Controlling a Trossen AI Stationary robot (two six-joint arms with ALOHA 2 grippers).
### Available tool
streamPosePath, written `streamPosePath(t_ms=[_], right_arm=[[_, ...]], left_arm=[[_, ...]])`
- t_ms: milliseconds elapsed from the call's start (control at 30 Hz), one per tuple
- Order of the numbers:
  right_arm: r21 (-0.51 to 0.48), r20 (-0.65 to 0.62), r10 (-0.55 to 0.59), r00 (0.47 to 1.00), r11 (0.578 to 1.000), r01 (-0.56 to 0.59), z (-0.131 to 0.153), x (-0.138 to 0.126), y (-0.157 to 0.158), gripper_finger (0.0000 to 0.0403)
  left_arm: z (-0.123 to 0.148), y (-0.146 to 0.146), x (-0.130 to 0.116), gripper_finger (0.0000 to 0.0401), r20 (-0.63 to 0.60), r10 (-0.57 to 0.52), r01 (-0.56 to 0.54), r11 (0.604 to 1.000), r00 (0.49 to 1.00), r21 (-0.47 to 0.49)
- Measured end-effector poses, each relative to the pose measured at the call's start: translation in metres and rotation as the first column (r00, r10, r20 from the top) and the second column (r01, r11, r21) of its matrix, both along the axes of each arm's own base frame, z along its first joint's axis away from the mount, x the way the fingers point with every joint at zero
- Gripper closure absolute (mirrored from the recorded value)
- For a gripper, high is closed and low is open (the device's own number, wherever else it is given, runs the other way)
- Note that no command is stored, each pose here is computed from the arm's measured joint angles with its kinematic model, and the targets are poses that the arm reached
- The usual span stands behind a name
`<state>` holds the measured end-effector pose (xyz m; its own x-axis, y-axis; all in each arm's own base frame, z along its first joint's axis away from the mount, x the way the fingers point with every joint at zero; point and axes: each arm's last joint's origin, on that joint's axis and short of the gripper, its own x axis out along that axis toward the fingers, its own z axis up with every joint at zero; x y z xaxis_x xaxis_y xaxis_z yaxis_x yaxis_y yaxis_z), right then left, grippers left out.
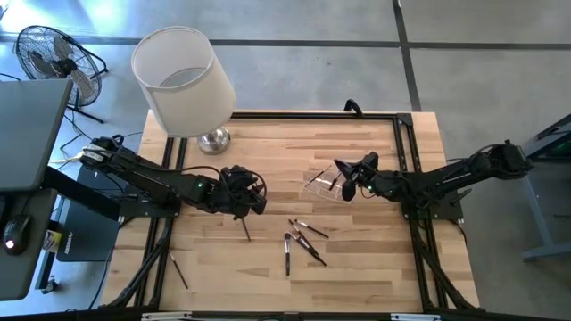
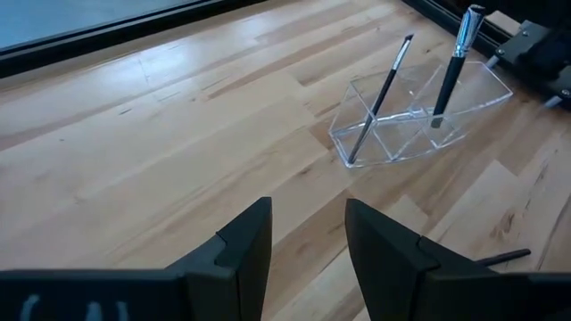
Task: Put items in baskets/containers
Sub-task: Put the black highlighter brush into the transparent organizer, then put the black eyeshadow brush into the transparent organizer
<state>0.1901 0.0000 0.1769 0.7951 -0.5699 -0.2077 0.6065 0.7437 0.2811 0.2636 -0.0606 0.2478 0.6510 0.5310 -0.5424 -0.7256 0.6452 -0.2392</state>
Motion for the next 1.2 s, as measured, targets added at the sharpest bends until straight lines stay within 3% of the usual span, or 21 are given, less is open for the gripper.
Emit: streamPosePath(t_ms=[333, 600, 967, 1200], right_arm=[[-0.002, 0.016, -0.006, 1.000, 1.000, 0.006, 0.002, 0.000, 0.000, 0.0309], [-0.114, 0.108, -0.002, 0.994, 0.993, 0.014, 0.020, 0.001, -0.001, 0.0284], [-0.156, 0.288, -0.009, 0.958, 0.986, 0.056, 0.065, -0.014, 0.000, 0.0294], [-0.113, 0.106, 0.062, 0.992, 0.992, -0.050, 0.109, 0.007, 0.020, 0.0376]], left_arm=[[0.000, 0.000, 0.000, 0.0259, 0.000, -0.001, 0.001, 1.000, 1.000, -0.001], [0.000, 0.000, 0.000, 0.0259, -0.017, -0.019, 0.019, 1.000, 1.000, 0.016], [-0.006, -0.002, -0.005, 0.0259, -0.160, -0.148, 0.148, 0.989, 0.976, -0.014], [-0.013, -0.002, -0.012, 0.0259, -0.271, -0.218, 0.197, 0.975, 0.938, -0.101]])
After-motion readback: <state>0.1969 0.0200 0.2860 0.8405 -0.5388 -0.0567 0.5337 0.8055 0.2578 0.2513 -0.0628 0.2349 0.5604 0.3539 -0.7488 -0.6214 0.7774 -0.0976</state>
